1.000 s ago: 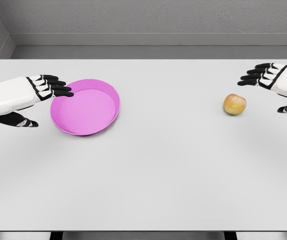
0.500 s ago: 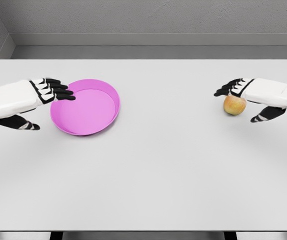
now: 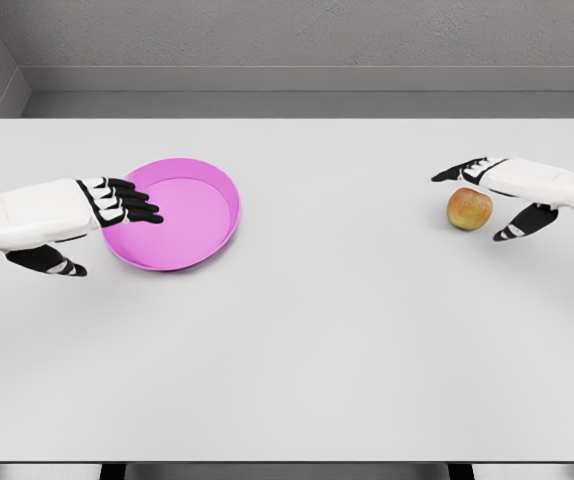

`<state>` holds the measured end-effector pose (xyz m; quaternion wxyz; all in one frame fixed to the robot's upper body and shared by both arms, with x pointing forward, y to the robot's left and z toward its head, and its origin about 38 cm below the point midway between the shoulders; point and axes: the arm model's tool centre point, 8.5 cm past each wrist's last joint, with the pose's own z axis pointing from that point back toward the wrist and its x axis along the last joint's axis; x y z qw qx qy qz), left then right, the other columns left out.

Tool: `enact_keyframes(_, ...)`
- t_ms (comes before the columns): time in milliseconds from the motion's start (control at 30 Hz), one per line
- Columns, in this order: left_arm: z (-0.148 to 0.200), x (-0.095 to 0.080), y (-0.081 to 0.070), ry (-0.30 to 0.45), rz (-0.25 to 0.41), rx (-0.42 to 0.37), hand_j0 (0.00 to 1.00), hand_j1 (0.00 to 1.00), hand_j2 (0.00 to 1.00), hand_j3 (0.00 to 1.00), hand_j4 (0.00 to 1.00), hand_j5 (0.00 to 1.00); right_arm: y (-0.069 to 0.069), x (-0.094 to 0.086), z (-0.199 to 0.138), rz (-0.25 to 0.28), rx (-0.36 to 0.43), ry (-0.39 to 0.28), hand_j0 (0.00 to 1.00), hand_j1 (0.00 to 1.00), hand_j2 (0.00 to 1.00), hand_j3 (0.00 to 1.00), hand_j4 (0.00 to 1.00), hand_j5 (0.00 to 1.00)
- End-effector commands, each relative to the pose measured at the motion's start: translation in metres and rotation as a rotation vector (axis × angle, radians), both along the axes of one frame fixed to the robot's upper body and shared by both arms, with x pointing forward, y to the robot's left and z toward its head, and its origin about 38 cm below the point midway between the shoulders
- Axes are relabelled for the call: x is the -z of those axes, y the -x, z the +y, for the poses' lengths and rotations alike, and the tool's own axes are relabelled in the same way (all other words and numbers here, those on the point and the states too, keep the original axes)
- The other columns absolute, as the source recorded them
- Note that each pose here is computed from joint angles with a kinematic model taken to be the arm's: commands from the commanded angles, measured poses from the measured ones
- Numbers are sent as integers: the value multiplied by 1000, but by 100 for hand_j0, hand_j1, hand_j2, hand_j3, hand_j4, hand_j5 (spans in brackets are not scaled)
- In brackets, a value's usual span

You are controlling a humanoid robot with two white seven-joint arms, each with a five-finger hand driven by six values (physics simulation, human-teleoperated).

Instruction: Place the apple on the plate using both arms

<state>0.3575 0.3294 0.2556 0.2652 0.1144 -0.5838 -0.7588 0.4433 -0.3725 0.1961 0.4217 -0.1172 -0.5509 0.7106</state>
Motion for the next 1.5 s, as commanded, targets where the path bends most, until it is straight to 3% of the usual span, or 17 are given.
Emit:
enact_keyframes(0, 0, 0, 0, -6, 9, 0, 100, 100, 100, 100, 100, 100, -2, 5, -3, 15, 17, -9, 100, 100, 100, 100, 100, 100)
enact_keyframes(233, 0, 0, 0, -6, 8, 1, 100, 100, 100, 100, 100, 100, -15, 19, 2, 47, 47, -43, 100, 100, 100, 100, 100, 100)
enact_keyframes(500, 1, -2, 0, -7, 3, -1, 100, 100, 100, 100, 100, 100, -27, 31, 2, 68, 77, -20, 100, 100, 100, 100, 100, 100)
enact_keyframes(1400, 2, -3, -1, -17, 3, -3, 100, 100, 100, 100, 100, 100, -43, 48, -8, 117, 158, -10, 100, 100, 100, 100, 100, 100)
enact_keyframes(1467, 2, -3, -1, -17, 3, -3, 100, 100, 100, 100, 100, 100, -43, 49, -8, 117, 158, -1, 96, 96, 96, 96, 96, 96)
